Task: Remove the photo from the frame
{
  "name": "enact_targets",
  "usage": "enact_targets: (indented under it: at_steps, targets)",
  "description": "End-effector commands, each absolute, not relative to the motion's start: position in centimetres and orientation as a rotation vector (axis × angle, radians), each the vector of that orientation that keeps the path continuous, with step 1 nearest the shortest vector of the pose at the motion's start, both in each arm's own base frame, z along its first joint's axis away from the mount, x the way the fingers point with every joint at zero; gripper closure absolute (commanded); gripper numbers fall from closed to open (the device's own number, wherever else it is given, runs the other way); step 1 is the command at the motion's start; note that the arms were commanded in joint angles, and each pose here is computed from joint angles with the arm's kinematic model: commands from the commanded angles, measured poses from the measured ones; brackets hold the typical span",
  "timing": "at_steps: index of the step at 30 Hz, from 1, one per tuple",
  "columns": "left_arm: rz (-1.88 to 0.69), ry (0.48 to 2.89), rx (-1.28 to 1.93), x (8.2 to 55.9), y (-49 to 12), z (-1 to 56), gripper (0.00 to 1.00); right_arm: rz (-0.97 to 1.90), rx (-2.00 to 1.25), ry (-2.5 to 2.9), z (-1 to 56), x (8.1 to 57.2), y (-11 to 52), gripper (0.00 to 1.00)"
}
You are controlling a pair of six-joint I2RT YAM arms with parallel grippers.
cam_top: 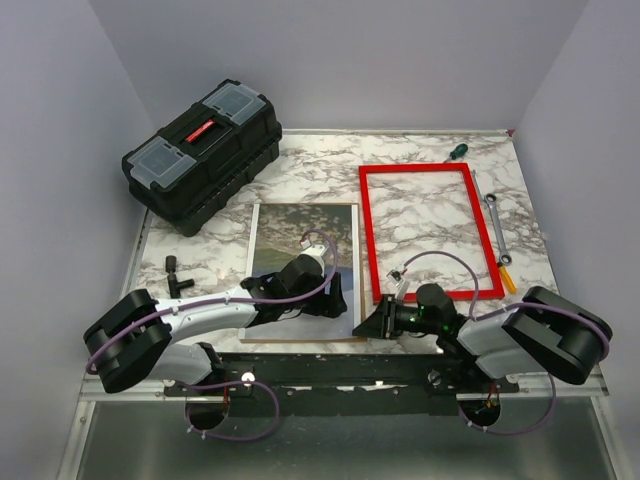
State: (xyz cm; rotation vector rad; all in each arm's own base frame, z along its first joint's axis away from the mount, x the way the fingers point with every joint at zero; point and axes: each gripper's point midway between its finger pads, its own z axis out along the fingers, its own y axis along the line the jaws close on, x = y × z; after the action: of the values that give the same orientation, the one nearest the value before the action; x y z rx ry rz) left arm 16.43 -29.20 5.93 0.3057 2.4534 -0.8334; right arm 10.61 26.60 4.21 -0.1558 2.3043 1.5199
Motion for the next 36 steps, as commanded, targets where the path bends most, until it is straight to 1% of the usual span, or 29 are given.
enact_targets:
  at_steps: [1, 4, 7, 8, 13, 14, 17, 20, 23, 26, 30, 32, 34, 36]
  targets:
    - [-0.817, 2.458, 0.310, 16.3, -28.7, 5.7, 0.26, 1.545, -0.273, 2.263, 4.0, 9.5, 26.3, 0.67]
    - [-0.831, 2.462, 0.319, 16.1, -28.8, 5.8, 0.26, 1.524, -0.272, 2.268, 3.6, 9.6, 26.1, 0.74]
    - [-0.830, 2.457, 0.321, 16.2, -28.8, 5.9, 0.26, 1.526, -0.289, 2.250, 3.8, 9.7, 26.2, 0.75]
    - [-0.831, 2.456, 0.322, 16.2, -28.9, 6.0, 0.26, 1.524, -0.297, 2.247, 3.9, 9.8, 26.4, 0.77]
    - [-0.839, 2.451, 0.330, 16.2, -29.0, 6.5, 0.25, 1.529, -0.351, 2.214, 4.5, 9.9, 26.7, 0.98]
    - [-0.844, 2.445, 0.342, 16.1, -29.0, 6.8, 0.24, 1.524, -0.354, 2.218, 4.5, 9.8, 26.6, 0.99]
    - [-0.886, 2.393, 0.415, 15.8, -29.3, 8.4, 0.21, 1.535, -0.380, 2.183, 5.9, 10.4, 27.3, 1.00]
    - [-0.971, 2.276, 0.548, 15.0, -29.5, 10.8, 0.16, 1.503, -0.358, 2.200, 6.9, 11.0, 27.4, 1.00]
    - [-0.994, 2.163, 0.689, 14.3, -29.2, 12.0, 0.16, 1.421, -0.322, 2.240, 7.6, 11.9, 27.1, 1.00]
    - [-0.891, 2.122, 0.757, 14.4, -28.3, 12.1, 0.17, 1.408, -0.307, 2.229, 8.9, 12.2, 26.9, 0.99]
    - [-0.708, 2.078, 0.818, 14.5, -27.6, 11.8, 0.18, 1.389, -0.312, 2.279, 8.7, 12.1, 26.8, 1.00]
    - [-0.627, 2.087, 0.813, 14.7, -27.2, 11.5, 0.20, 1.394, -0.318, 2.292, 8.6, 12.0, 27.0, 1.00]
    - [-0.564, 2.081, 0.819, 14.5, -26.8, 11.1, 0.25, 1.391, -0.309, 2.293, 8.7, 12.2, 27.0, 1.00]
    - [-0.489, 2.058, 0.845, 14.2, -26.5, 11.0, 0.26, 1.397, -0.308, 2.284, 8.9, 12.2, 27.0, 0.99]
